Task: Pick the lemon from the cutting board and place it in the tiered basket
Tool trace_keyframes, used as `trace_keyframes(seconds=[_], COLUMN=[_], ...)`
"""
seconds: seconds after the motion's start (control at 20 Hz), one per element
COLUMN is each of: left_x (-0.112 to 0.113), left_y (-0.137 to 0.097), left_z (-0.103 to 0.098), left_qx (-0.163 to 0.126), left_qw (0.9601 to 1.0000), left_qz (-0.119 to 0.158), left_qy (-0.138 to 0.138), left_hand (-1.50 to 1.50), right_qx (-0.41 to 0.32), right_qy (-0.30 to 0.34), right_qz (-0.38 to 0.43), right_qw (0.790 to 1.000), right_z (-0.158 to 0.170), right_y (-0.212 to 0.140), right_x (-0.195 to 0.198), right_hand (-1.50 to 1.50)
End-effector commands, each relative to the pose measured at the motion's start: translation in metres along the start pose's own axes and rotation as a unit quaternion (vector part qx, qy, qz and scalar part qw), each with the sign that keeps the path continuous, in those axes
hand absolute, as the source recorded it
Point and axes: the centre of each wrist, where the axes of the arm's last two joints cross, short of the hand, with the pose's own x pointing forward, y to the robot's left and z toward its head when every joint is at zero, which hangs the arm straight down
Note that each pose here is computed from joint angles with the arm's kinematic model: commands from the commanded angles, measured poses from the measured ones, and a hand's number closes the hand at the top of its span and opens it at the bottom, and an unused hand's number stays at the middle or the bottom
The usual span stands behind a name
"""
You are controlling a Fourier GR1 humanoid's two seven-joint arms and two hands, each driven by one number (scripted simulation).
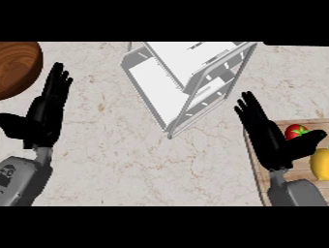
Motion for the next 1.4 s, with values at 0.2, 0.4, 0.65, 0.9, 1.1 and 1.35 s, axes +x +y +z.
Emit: trace_keyframes(seconds=[0.2, 0.4, 0.65, 0.9, 1.1, 1.35], left_x=[-0.023, -0.041, -0.051, -0.065, -0.061, -0.060], left_y=[-0.009, -0.027, -0.021, -0.008, -0.021, -0.016], left_z=[0.027, 0.041, 0.042, 0.052, 0.050, 0.047], left_qx=[-0.089, -0.140, -0.143, -0.136, -0.142, -0.144], left_qw=[0.9951, 0.9874, 0.9861, 0.9867, 0.9857, 0.9855], left_qz=[-0.017, 0.006, 0.009, 0.005, 0.006, -0.007], left_qy=[0.039, 0.074, 0.085, 0.089, 0.090, 0.089], left_hand=[0.00, 0.00, 0.00, 0.00, 0.00, 0.00], right_qx=[-0.335, -0.483, -0.494, -0.479, -0.441, -0.376], right_qy=[-0.047, -0.023, -0.122, -0.023, 0.142, 0.307], right_qz=[0.097, 0.095, 0.208, 0.327, 0.438, 0.519], right_qw=[0.936, 0.870, 0.835, 0.814, 0.770, 0.703], right_z=[-0.012, -0.021, -0.032, -0.022, -0.003, -0.003], right_y=[-0.091, -0.106, -0.095, -0.110, -0.146, -0.151], right_x=[0.043, 0.041, 0.052, 0.086, 0.082, 0.114], right_hand=[-1.50, -1.50, -1.50, -1.50, -1.50, -1.50])
